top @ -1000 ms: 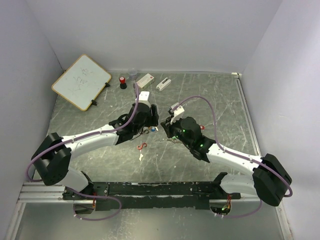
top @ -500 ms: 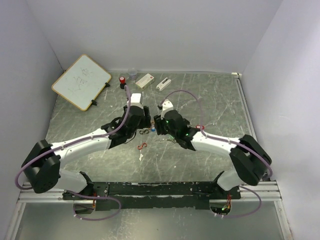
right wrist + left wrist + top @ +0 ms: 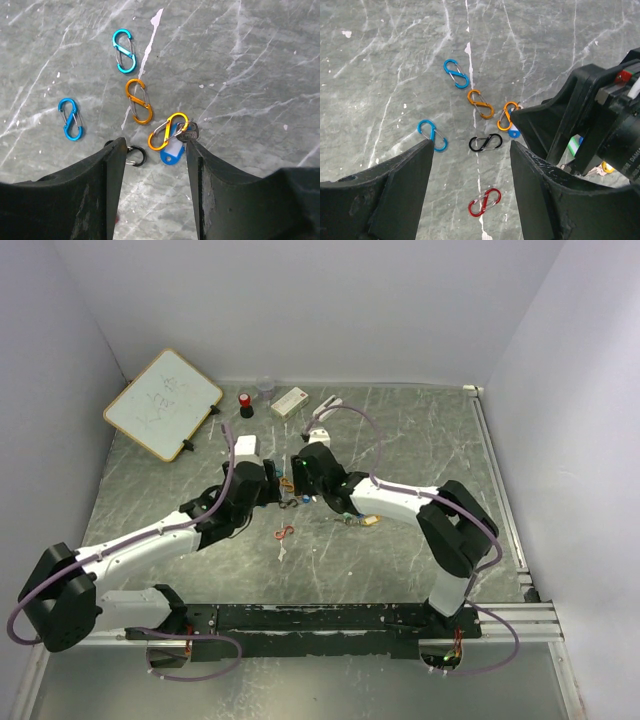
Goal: Put the keys on the keyring
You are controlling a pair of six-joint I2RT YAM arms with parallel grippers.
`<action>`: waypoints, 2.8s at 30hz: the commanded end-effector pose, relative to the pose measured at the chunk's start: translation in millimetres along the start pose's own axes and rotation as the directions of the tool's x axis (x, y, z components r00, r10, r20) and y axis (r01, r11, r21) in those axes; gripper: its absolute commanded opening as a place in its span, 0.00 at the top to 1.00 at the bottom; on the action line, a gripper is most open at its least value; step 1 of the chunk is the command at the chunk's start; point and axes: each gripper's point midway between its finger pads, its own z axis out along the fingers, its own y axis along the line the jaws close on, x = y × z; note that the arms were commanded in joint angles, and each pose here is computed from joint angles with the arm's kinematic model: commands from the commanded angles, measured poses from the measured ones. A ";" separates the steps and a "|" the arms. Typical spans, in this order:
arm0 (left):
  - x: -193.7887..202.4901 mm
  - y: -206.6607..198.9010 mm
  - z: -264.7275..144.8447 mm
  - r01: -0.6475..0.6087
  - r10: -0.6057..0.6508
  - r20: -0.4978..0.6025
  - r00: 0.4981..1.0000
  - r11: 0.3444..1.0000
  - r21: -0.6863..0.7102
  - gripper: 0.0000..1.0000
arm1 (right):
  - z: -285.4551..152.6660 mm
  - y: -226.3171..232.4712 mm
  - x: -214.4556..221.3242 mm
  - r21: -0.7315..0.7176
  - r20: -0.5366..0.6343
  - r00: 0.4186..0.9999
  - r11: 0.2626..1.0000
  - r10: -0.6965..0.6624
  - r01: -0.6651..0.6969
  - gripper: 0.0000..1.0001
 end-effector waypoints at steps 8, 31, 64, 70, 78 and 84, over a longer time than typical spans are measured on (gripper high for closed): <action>0.3 15.5 -4.1 0.017 -0.016 0.017 1.000 1.000 -0.026 0.26 | 21.0 -15.1 13.5 0.054 -0.078 0.980 0.982 0.182 -0.178 0.53; 1.7 23.1 0.6 0.021 -0.021 0.011 1.000 0.999 -0.038 0.26 | 49.1 -28.6 25.0 0.032 -0.117 0.963 0.970 0.242 -0.239 0.59; 5.4 27.5 5.7 0.029 -0.029 -0.005 1.000 0.999 -0.041 0.26 | 48.5 -40.3 16.8 0.062 -0.088 0.964 0.967 0.251 -0.246 0.94; 5.3 26.5 5.5 0.031 -0.032 -0.008 0.999 0.999 -0.036 0.26 | 30.1 -39.3 -15.5 0.024 0.022 0.975 0.975 0.220 -0.221 1.00; 6.2 20.1 8.8 0.039 -0.039 -0.021 0.999 0.999 -0.017 0.27 | -19.1 -49.9 -54.6 0.000 0.216 0.960 0.983 0.178 -0.182 1.00; 7.7 20.0 9.3 0.041 -0.041 -0.023 0.999 0.999 -0.016 0.27 | -37.2 -57.2 -62.1 0.009 0.271 0.948 0.985 0.166 -0.175 1.00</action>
